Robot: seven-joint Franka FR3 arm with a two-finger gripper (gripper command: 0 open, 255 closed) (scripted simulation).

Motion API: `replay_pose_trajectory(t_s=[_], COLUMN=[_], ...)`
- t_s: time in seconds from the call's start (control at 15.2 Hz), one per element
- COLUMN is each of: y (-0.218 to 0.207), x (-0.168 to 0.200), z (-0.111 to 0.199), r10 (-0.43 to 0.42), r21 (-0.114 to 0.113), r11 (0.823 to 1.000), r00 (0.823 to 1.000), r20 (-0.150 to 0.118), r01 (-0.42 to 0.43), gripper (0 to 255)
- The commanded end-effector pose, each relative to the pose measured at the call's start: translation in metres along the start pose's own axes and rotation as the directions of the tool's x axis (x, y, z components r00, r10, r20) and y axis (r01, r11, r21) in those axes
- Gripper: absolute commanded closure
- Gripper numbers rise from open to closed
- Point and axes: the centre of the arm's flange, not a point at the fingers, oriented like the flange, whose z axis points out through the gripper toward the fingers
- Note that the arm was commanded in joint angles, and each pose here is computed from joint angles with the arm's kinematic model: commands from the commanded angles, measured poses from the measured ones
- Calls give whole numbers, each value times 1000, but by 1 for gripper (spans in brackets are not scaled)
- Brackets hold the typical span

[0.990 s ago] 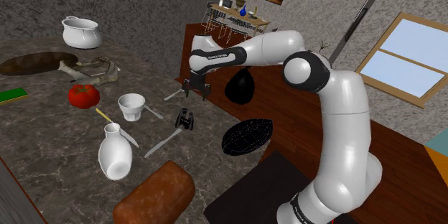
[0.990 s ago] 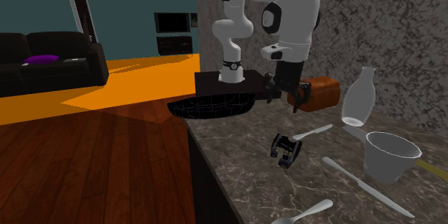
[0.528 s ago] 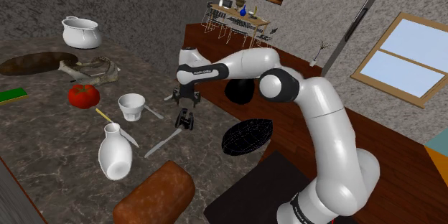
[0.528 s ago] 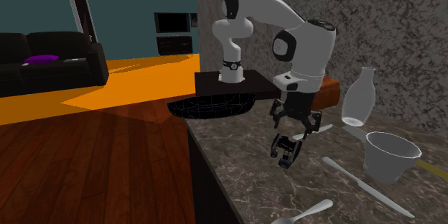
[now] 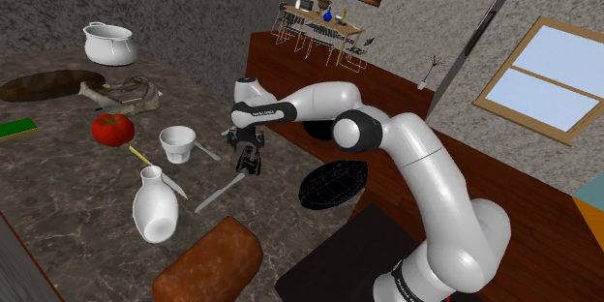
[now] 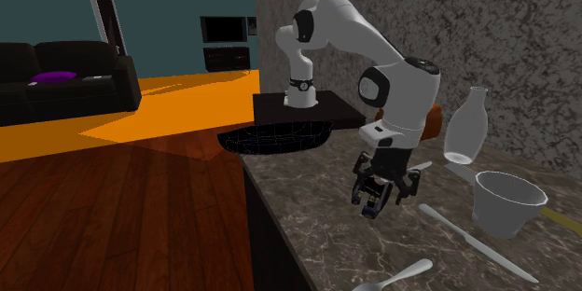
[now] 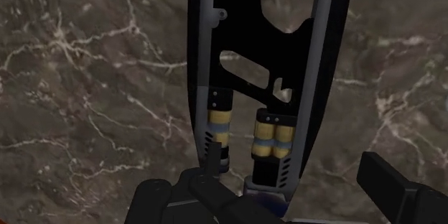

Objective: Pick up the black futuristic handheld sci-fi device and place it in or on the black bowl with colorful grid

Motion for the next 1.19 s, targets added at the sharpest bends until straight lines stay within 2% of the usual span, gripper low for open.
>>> replay_pose_trajectory(t_s=[0.0, 0.59, 0.66, 1.12], y=[1, 1, 1, 1], x=[1, 1, 1, 1], z=[10, 13, 13, 13], r10=[0, 0, 0, 0], r21=[0, 0, 0, 0], r11=[1000, 1000, 1000, 1000], r00=[1000, 1000, 1000, 1000], r20=[-1, 0, 0, 0], r01=[0, 0, 0, 0], gripper=[0, 0, 255, 255])
